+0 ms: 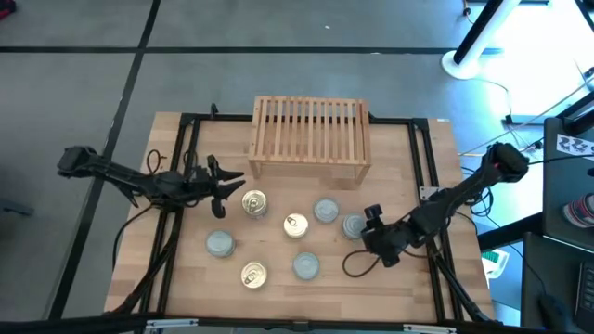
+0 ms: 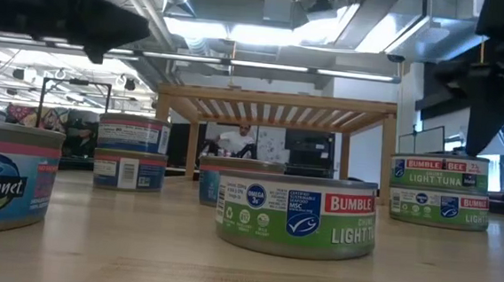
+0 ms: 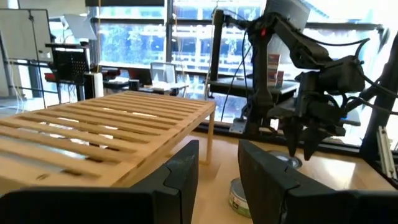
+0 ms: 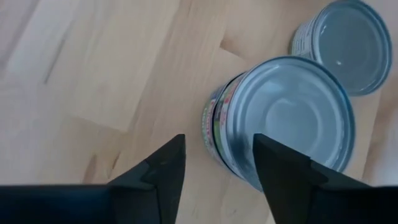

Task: Stack canned seafood by type on shelf
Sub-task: Put the green white tuna can on the shelf

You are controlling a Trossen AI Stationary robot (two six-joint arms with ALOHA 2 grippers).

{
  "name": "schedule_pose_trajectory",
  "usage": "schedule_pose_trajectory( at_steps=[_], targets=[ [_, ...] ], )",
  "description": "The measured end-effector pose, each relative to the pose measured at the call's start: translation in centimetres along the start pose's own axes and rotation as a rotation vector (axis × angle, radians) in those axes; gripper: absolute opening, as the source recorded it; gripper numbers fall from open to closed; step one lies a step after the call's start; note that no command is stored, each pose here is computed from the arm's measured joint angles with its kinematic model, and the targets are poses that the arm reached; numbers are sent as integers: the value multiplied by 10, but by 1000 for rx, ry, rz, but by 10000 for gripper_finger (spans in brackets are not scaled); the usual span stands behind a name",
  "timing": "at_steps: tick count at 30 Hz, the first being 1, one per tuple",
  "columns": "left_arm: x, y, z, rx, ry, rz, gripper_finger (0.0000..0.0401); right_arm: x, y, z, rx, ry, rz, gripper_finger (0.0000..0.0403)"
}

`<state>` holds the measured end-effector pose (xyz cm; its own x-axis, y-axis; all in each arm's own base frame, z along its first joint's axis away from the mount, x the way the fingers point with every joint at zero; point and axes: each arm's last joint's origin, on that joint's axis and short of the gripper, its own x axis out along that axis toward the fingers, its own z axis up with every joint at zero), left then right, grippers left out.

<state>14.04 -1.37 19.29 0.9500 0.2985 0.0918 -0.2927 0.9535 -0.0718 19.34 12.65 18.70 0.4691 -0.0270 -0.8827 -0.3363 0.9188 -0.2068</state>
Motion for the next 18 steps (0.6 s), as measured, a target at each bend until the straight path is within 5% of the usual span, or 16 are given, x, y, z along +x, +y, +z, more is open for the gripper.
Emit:
schedule_pose_trajectory(
  at_steps=[8,18],
  targets=[
    [41,-24,23,120,59,-50,109,4,1,0,-3,14,-14,166],
    [108,-61,16,200,183,-54,109,4,0,-1,-3,16,-41,165]
  ],
)
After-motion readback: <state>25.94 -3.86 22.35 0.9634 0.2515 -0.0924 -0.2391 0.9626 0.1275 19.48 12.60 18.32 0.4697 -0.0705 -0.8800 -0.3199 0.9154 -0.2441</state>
